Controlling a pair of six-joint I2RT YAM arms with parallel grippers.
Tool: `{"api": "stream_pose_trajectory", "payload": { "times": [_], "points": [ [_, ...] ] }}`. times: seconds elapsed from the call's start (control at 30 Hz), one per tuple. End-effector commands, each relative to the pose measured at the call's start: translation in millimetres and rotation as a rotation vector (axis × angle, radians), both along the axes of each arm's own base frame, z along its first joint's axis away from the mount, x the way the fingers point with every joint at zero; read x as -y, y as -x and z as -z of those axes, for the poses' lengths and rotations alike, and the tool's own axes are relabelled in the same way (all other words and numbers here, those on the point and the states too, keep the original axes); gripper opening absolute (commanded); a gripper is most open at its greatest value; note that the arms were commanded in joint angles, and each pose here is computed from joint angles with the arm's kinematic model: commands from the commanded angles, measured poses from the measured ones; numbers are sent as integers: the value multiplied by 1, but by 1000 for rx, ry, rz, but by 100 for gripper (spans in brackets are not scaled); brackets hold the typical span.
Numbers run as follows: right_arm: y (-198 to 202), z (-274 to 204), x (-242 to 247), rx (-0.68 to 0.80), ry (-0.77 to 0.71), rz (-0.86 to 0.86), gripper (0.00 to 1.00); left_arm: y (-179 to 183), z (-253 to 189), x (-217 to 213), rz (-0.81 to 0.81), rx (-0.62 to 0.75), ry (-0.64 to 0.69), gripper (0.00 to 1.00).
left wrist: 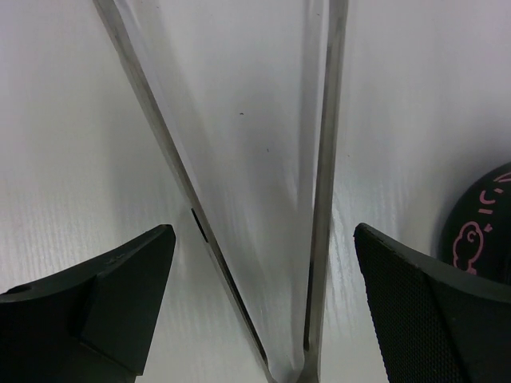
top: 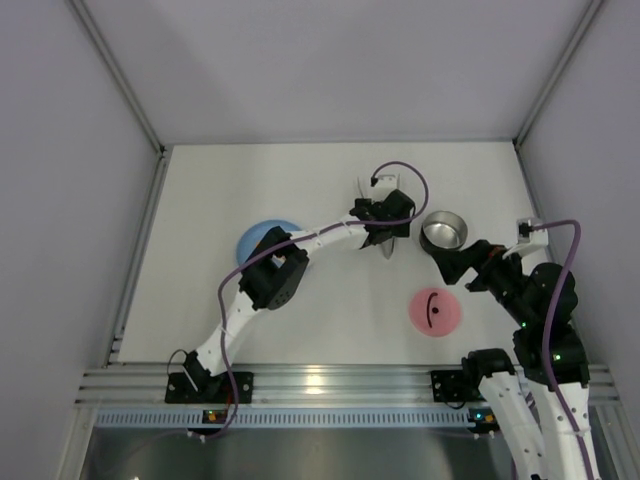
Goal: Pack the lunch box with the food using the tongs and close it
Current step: Pick up the clamp at the center of the board.
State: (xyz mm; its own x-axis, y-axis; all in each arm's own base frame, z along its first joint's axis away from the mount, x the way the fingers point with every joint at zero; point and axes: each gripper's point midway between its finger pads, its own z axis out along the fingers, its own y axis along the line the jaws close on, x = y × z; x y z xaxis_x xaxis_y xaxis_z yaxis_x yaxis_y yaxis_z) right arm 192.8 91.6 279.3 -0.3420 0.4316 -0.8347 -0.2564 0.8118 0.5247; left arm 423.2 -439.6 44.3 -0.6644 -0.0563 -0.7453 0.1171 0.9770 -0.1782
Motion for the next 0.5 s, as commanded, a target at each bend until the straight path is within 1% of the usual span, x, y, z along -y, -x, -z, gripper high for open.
{"api": "stream_pose_trajectory", "payload": {
  "times": [0.0,0.23,0.47],
  "points": [
    [5,-12,5,37,21,18,99,-15,-11,-5,-67,48,0,99],
    [6,-10,5,37,21,17,99,-13,11,-4,-62,15,-23,99],
    [6,-9,5,37,20,14,100,-13,15,-8,-78,16,-38,99]
  ]
}}
